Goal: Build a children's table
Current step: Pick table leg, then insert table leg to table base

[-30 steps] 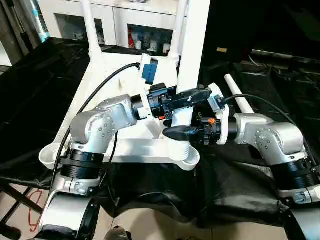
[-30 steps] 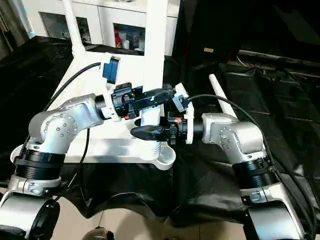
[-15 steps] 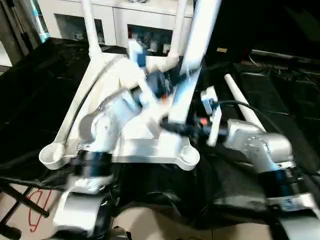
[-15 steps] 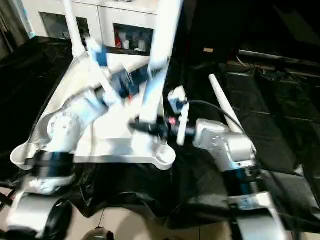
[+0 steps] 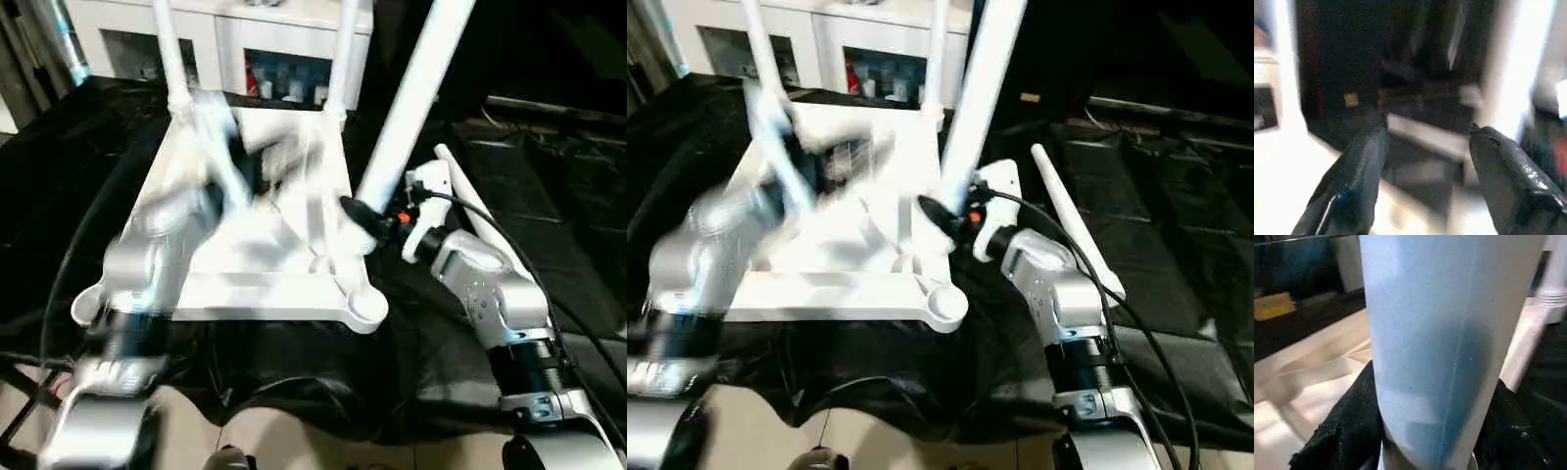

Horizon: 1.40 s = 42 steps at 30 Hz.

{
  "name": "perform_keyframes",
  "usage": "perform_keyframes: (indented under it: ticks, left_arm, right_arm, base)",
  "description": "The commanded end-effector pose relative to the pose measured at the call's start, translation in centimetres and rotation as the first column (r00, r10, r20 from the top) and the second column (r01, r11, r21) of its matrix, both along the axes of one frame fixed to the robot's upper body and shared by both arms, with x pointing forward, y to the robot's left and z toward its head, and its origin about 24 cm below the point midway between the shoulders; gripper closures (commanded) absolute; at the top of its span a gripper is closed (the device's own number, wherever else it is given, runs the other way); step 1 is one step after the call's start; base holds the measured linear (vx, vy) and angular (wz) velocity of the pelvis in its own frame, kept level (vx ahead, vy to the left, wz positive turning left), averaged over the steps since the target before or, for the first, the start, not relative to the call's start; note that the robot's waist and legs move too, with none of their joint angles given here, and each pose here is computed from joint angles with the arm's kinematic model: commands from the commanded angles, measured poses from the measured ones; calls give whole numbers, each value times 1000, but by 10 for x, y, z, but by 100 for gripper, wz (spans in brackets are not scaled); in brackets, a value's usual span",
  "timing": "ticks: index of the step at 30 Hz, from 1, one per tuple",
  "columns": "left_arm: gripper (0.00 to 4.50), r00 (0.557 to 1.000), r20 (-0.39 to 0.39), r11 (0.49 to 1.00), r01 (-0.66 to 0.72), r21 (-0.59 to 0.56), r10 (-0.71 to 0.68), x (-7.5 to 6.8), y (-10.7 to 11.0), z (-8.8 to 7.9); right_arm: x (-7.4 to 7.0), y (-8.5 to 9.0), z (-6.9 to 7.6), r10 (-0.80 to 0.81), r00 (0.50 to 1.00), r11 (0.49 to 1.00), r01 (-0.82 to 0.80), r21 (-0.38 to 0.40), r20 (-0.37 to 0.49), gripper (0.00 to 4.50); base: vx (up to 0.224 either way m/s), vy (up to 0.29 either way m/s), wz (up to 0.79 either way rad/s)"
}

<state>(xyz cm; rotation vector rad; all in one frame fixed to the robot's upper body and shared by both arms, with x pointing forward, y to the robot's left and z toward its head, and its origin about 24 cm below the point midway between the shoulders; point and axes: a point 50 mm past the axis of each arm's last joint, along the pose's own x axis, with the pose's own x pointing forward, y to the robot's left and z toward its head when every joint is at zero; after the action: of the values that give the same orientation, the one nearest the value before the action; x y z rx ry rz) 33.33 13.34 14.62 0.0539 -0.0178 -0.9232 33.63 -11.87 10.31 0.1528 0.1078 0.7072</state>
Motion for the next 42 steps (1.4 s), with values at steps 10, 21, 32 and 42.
perform_keyframes:
  ticks: [10, 21, 32, 42]
  left_arm:
    - [142, 912, -187, 857, 407, 316, -364, -36, -7, -60]
    - [248, 876, -291, 772, 478, 420, -384, -31, 1, -85]
    - [351, 862, -321, 752, 502, 426, -393, -28, 6, -88]
    - [439, 846, -349, 748, 524, 407, -403, -28, 8, -90]
  right_arm:
    - [-7, -5, -10, -37, 999, 998, 37, -47, 8, 259]
    - [-13, -3, -15, -18, 1000, 997, 18, -73, 0, 259]
    - [-17, -3, -18, -16, 1000, 997, 16, -81, -4, 259]
    - [-17, -2, -18, -7, 1000, 996, 6, -84, -3, 259]
  base:
    - [0, 0, 0]
    - [0, 0, 0]
    - [0, 0, 0]
    - [0, 0, 0]
